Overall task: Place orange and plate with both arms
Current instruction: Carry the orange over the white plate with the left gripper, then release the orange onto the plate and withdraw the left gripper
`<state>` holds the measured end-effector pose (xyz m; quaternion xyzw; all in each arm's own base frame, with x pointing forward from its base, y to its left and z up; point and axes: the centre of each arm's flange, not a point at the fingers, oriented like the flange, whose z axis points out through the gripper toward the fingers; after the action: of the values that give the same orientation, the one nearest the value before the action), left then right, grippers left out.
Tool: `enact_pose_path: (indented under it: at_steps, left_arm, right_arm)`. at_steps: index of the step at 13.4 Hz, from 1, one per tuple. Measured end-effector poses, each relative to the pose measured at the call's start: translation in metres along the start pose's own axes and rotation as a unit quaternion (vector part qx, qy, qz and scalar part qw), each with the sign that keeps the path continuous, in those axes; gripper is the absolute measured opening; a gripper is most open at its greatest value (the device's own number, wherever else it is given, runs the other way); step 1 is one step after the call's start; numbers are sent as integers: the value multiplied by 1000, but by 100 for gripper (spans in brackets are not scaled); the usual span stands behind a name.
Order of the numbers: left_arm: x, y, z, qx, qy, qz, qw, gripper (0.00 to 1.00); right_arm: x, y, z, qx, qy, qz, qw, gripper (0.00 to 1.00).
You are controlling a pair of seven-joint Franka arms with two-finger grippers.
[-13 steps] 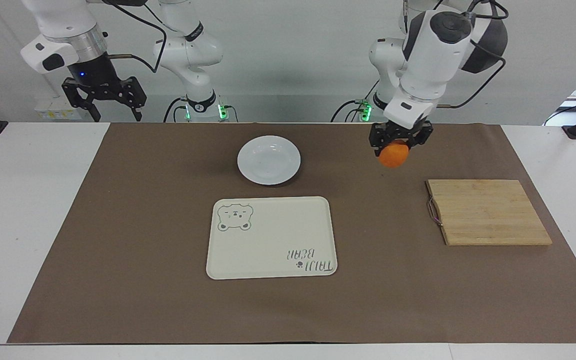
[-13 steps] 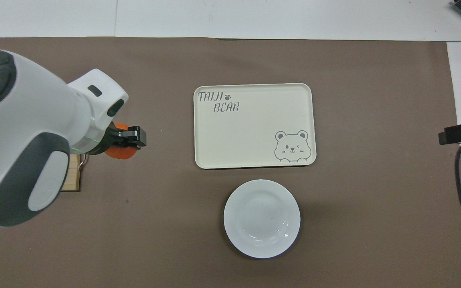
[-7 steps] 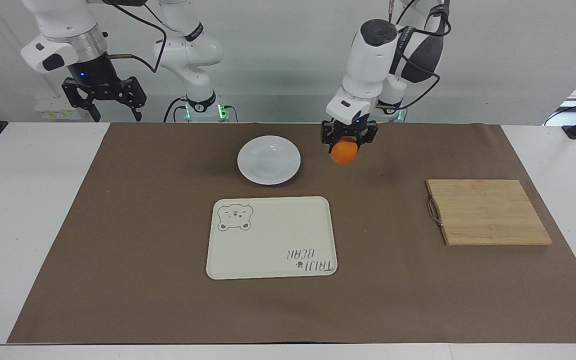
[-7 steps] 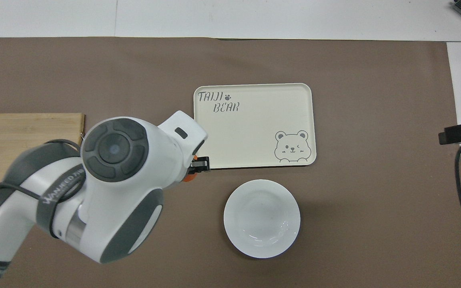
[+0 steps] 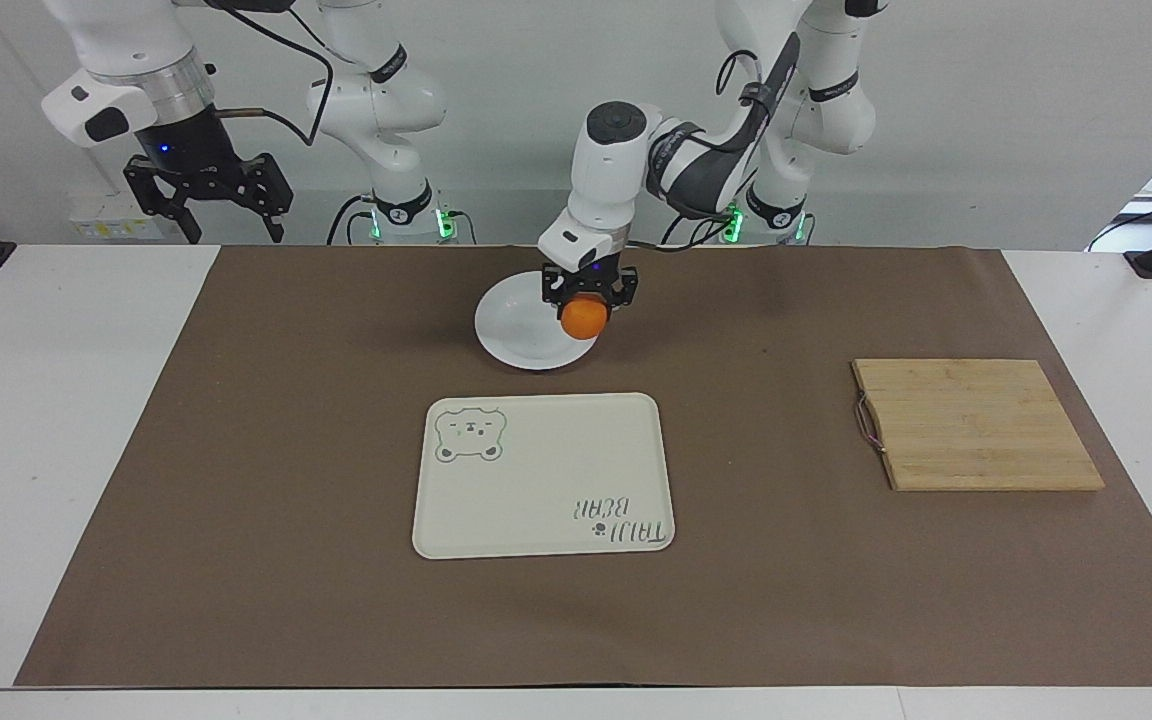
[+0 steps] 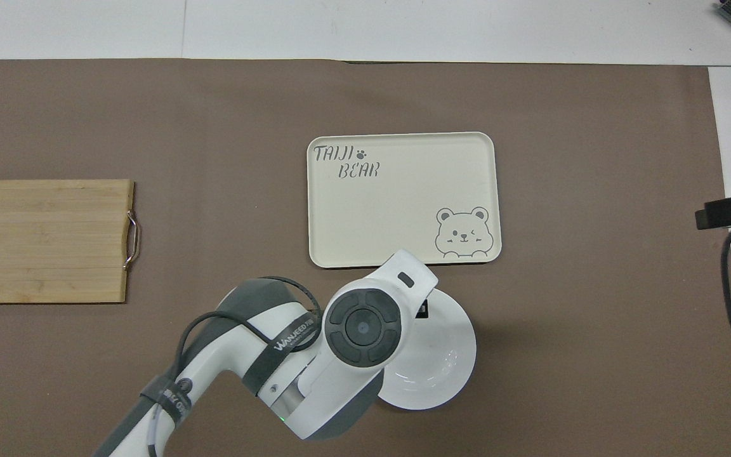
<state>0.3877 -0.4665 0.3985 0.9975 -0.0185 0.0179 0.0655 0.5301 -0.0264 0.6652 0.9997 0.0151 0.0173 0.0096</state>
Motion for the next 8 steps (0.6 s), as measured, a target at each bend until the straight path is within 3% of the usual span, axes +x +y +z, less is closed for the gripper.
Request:
enact_pose_path:
  at_steps: [6, 8]
  left_arm:
    - [-56, 24, 47, -11, 2, 21, 1000, 76]
    - [-54, 23, 51, -14, 5, 19, 1000, 93]
  right_arm:
    - [0, 0, 0, 0, 0, 0, 1000, 100]
    - [0, 0, 0, 0, 0, 0, 1000, 100]
